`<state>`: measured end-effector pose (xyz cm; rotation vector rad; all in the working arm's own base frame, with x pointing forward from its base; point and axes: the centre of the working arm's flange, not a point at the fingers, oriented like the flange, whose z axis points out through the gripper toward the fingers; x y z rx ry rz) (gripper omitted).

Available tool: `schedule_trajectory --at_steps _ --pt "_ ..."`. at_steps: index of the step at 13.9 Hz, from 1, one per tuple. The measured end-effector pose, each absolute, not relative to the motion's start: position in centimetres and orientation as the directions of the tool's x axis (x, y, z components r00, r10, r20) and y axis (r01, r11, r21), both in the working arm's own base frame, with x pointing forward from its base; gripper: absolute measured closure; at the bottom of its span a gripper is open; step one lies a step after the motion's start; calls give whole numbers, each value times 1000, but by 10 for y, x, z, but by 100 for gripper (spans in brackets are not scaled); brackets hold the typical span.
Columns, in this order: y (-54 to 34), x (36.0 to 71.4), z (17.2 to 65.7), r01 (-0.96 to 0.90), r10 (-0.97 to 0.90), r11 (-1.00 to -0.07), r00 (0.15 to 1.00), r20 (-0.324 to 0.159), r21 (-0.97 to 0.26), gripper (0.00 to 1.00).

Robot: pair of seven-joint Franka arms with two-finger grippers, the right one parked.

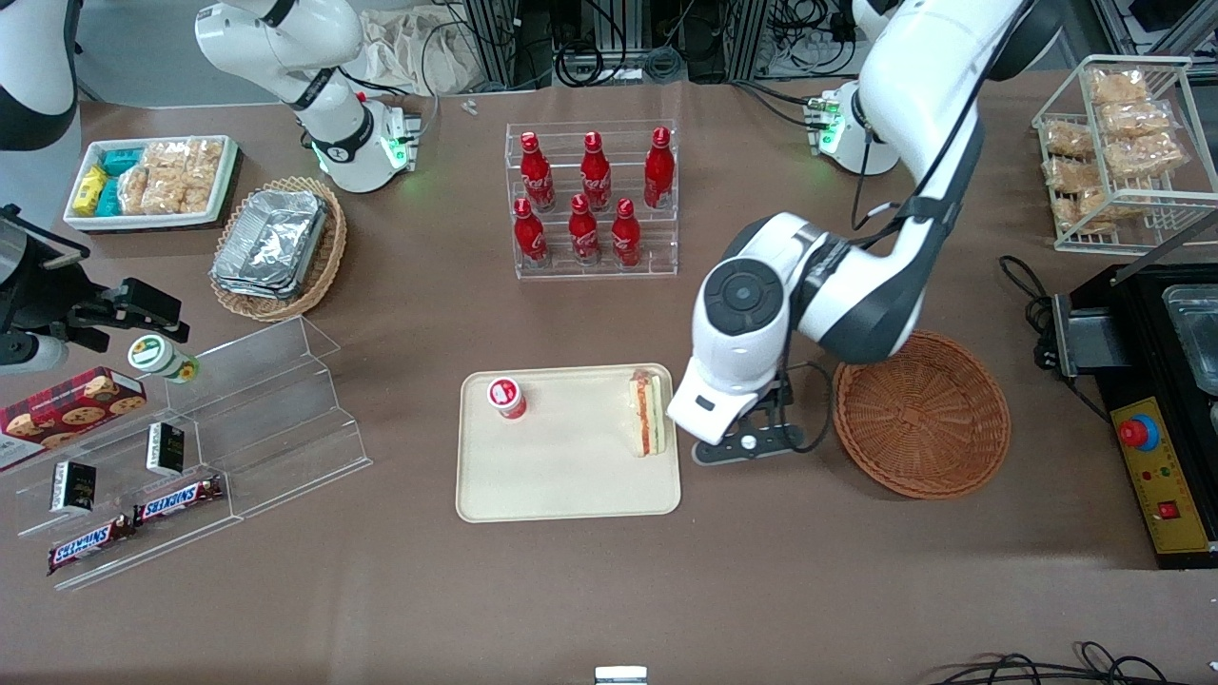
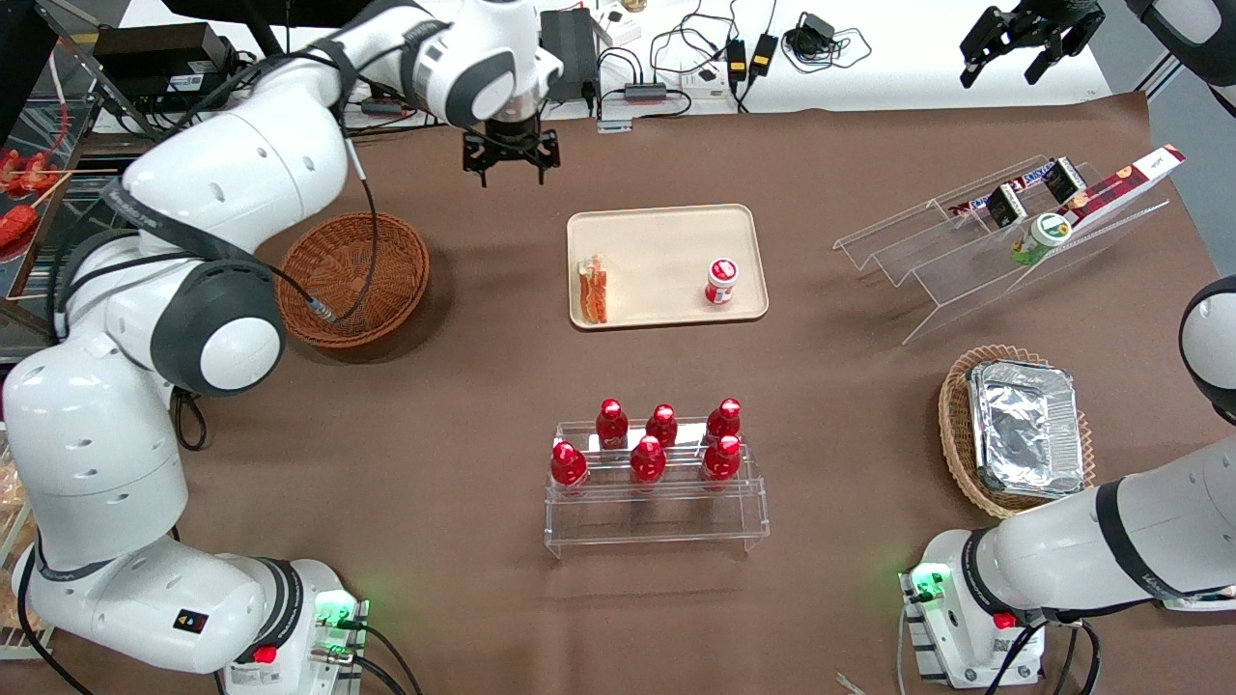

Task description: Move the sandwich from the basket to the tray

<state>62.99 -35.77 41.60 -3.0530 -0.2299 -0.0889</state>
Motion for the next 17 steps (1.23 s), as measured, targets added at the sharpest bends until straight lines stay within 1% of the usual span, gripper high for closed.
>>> schedule_trajectory --at_steps 2,5,7,9,11,13,17 --pt "-304 643 437 138 136 -988 990 42 -66 0" --pt "-180 654 468 87 87 -996 996 2 -37 0" --pt "-95 647 487 55 55 -998 998 -4 -21 0" --pt "-42 634 494 39 40 -999 999 -22 -6 0" --pt "-13 630 491 36 36 -999 999 -37 9 0" --pt "-3 630 486 27 26 -999 999 -47 26 0" --pt "-14 631 483 -29 -31 -999 998 -51 37 0"
